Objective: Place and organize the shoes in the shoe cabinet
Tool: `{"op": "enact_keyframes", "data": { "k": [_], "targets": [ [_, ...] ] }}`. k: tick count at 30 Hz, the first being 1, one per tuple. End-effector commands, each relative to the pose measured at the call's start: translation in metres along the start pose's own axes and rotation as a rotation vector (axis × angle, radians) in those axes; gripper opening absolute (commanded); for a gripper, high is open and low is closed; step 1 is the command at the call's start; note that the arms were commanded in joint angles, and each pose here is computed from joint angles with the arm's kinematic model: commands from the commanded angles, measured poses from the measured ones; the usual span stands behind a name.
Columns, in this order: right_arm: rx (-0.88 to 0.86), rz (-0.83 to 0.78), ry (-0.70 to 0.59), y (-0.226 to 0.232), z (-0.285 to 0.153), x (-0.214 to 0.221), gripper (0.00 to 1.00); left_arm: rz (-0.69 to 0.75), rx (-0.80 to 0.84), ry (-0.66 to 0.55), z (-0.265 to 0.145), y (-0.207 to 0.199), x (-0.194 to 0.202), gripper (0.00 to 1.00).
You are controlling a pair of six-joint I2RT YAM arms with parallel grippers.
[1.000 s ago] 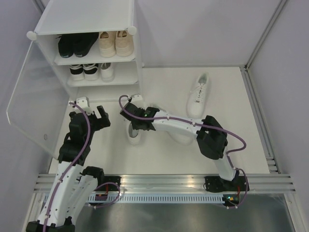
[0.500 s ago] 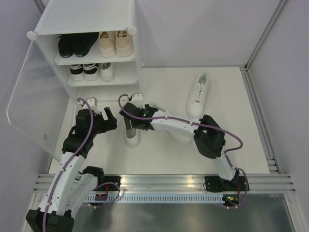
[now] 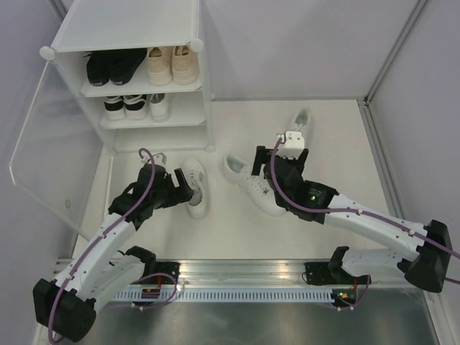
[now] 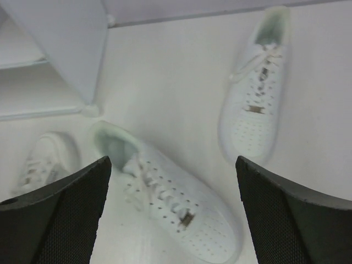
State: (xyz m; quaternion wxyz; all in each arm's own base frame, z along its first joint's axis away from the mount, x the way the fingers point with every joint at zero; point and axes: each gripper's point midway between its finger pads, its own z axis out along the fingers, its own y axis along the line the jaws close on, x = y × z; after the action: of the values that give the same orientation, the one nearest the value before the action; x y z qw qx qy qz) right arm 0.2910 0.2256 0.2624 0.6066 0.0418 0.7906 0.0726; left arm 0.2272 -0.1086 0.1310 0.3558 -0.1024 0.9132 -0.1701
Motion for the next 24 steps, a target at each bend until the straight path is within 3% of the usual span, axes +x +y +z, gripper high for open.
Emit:
{"op": "enact_keyframes", "data": {
  "k": [1,7,11,15,18,19,20,24],
  "targets": [
    [0.105,0.042,-0.094,-0.042,0.007,0.006,0.98,-0.081,-0.07,-0.02,0.013,0.002,0.002,0.87],
    [0.204,0.124,-0.1,-0.1,0.019,0.038,0.98,-0.075,-0.172,0.021,0.042,0.007,0.024,0.61],
    [0.217,0.136,-0.071,-0.106,0.028,0.053,0.98,-0.066,-0.229,0.071,0.061,0.013,0.042,0.55],
    [0.222,0.119,-0.049,-0.104,0.032,0.061,0.98,-0.07,-0.28,0.082,0.068,0.022,0.048,0.42],
    [0.226,0.118,-0.041,-0.106,0.033,0.067,0.98,-0.068,-0.279,0.066,0.066,0.022,0.044,0.25],
    [0.226,0.116,-0.038,-0.106,0.034,0.07,0.98,-0.071,-0.264,0.05,0.064,0.018,0.039,0.11],
    [0.225,0.115,-0.036,-0.106,0.035,0.071,0.98,-0.063,-0.261,0.039,0.061,0.017,0.036,0.03],
    [0.23,0.106,-0.027,-0.105,0.036,0.074,0.98,-0.047,-0.234,-0.037,0.039,0.005,0.005,0.02]
  ]
}}
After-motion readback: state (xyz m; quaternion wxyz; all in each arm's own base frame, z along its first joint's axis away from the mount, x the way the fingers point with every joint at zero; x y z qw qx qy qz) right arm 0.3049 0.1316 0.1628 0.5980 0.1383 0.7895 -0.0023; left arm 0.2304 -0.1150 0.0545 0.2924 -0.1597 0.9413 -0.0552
